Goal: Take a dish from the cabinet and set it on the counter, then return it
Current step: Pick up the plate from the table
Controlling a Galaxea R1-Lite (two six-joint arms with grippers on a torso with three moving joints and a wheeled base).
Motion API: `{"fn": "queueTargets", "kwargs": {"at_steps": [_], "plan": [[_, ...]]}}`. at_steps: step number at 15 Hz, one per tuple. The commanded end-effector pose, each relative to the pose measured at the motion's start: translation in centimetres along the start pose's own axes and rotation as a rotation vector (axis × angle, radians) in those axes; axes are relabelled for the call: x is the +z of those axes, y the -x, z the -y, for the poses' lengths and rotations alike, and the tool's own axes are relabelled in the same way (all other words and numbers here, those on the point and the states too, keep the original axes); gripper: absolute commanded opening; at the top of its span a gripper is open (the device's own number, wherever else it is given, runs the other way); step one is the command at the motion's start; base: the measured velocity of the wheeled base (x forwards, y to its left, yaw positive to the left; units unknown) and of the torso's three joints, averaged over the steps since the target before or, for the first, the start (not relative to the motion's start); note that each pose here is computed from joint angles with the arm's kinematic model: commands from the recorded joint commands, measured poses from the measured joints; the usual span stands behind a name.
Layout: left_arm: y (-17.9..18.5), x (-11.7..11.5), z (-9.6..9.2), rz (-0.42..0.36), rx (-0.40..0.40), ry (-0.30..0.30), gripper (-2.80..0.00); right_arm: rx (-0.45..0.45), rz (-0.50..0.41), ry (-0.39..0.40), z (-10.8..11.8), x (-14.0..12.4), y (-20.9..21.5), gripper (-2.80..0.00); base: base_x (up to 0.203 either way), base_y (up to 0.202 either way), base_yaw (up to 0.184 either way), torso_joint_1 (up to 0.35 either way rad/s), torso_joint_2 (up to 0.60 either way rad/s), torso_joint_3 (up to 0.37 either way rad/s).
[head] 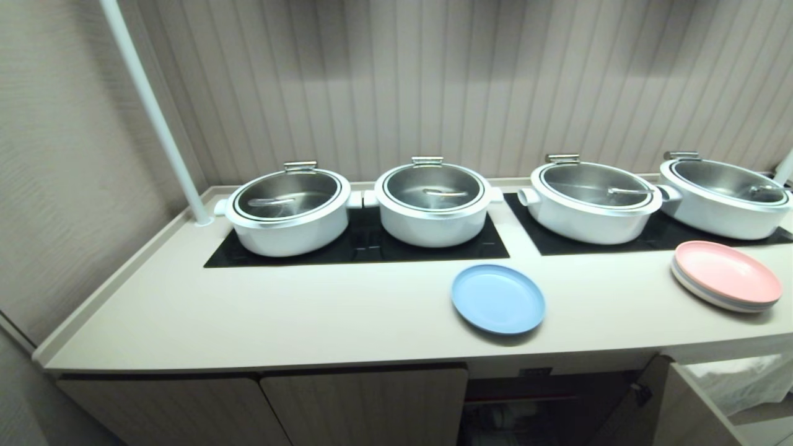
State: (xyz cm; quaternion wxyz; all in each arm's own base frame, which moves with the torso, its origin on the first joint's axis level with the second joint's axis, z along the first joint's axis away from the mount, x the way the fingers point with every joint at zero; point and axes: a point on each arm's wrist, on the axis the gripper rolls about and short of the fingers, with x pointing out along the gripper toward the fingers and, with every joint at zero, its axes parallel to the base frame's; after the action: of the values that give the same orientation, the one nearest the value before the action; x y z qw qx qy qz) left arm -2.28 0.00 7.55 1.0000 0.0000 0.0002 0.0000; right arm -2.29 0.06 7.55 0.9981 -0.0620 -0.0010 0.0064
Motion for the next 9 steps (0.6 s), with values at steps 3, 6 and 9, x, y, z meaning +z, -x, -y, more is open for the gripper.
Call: {"fn": "queueTargets", "kwargs": {"at_steps": [3,6,9], "plan": [[0.00,0.00,0.00,0.000,0.001,0.000,-2.80,0.001,-0.001,0.001,0.00,0.00,-0.01,-2.80,0.000,0.000,0.000,0.000,0.00,0.000],[0.00,0.00,0.00,0.000,0.000,0.000,-2.80,0.002,-0.021,0.000,0.01,0.04,-0.17,-2.80,0.000,0.000,0.000,0.000,0.00,0.000],[0.00,0.00,0.00,0.000,0.000,0.000,-2.80,0.007,-0.079,-0.013,0.11,0.73,-0.73,-2.80,0.000,0.000,0.000,0.000,0.00,0.000]]}}
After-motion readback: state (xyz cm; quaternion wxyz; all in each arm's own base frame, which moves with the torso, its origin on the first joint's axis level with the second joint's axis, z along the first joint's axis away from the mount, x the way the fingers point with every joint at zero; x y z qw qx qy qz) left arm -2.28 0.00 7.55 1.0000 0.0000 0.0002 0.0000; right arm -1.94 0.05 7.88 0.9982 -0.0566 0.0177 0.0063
